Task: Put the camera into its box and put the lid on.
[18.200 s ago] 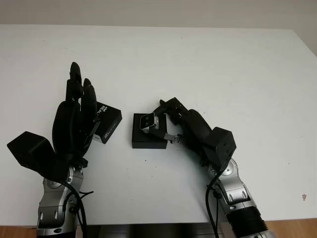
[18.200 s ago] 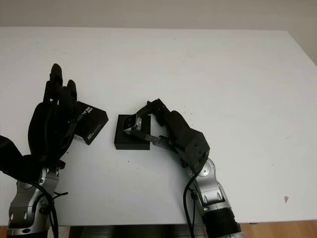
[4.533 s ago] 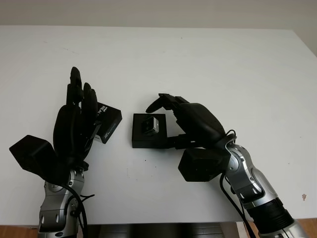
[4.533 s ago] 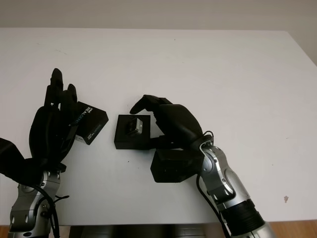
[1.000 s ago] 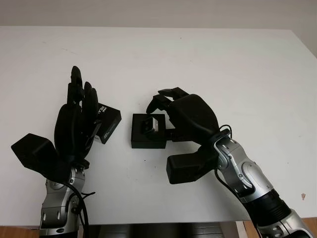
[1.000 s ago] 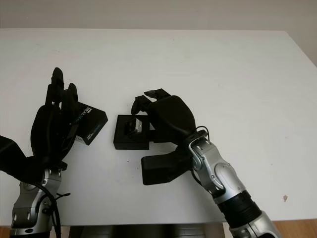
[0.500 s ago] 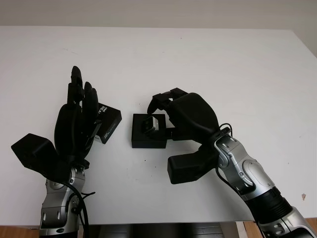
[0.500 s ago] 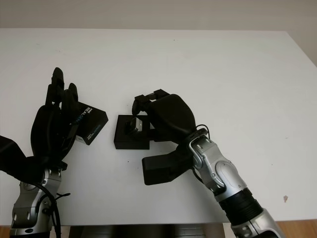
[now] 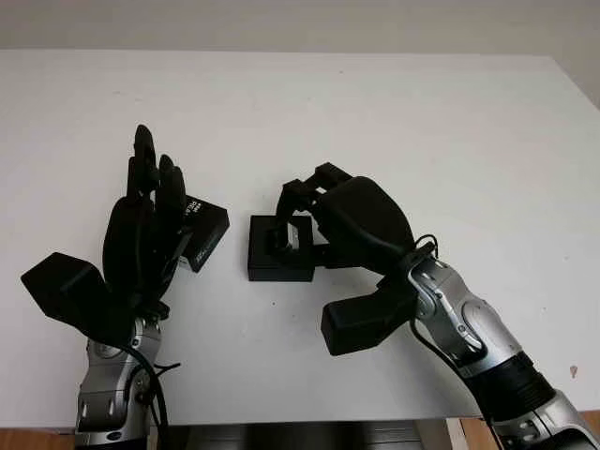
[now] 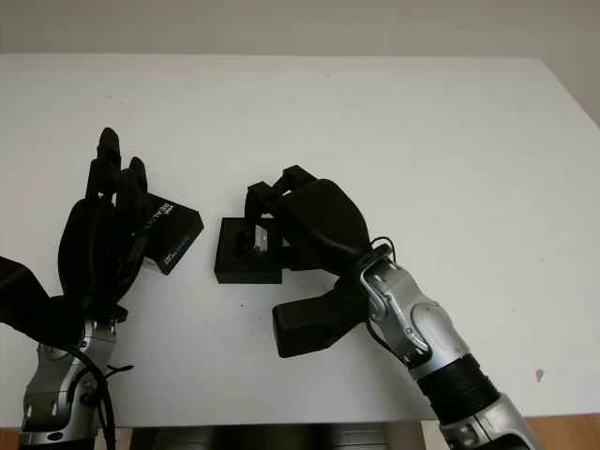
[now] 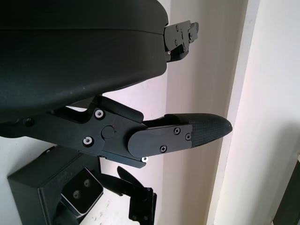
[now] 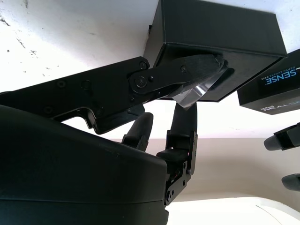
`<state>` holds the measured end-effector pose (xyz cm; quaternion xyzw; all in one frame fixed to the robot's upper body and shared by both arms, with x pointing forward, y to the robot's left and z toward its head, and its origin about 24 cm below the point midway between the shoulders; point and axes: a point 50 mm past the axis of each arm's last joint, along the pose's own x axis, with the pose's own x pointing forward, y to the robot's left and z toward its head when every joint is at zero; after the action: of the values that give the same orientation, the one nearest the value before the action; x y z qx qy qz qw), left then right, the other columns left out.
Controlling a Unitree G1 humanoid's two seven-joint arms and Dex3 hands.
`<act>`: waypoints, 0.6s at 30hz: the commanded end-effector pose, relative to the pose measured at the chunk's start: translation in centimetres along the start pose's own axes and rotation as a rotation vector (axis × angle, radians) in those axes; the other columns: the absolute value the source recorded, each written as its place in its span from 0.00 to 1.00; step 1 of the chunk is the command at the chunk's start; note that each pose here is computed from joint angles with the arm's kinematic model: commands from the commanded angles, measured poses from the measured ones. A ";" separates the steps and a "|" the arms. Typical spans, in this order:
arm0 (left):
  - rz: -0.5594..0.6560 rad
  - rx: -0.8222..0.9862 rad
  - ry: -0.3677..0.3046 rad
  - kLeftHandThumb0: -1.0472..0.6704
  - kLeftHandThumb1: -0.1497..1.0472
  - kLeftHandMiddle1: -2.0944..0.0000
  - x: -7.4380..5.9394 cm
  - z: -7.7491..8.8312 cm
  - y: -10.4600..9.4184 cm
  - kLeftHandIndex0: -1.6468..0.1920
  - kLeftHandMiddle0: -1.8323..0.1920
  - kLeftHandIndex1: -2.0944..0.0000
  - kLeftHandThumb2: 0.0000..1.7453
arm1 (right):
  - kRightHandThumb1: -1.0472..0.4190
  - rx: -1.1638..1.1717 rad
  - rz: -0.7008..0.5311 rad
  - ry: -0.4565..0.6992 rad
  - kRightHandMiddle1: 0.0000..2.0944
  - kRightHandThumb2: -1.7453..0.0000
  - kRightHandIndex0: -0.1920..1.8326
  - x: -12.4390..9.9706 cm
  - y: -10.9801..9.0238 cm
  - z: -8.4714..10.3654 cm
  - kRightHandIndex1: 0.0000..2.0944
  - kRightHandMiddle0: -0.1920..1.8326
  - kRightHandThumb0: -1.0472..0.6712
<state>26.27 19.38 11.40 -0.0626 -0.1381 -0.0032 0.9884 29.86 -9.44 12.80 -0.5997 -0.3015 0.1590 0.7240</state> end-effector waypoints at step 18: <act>-0.002 -0.012 -0.012 0.21 1.00 1.00 0.0 0.2 0.0 1.00 1.00 1.00 0.30 | 0.07 0.380 0.059 0.113 0.83 0.96 0.11 0.7 1.4 -2.3 0.56 0.33 0.45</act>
<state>26.27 19.38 11.40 -0.0643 -0.1385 -0.0035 0.9883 31.72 -10.27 11.72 -0.4784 -0.2206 0.1982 0.8265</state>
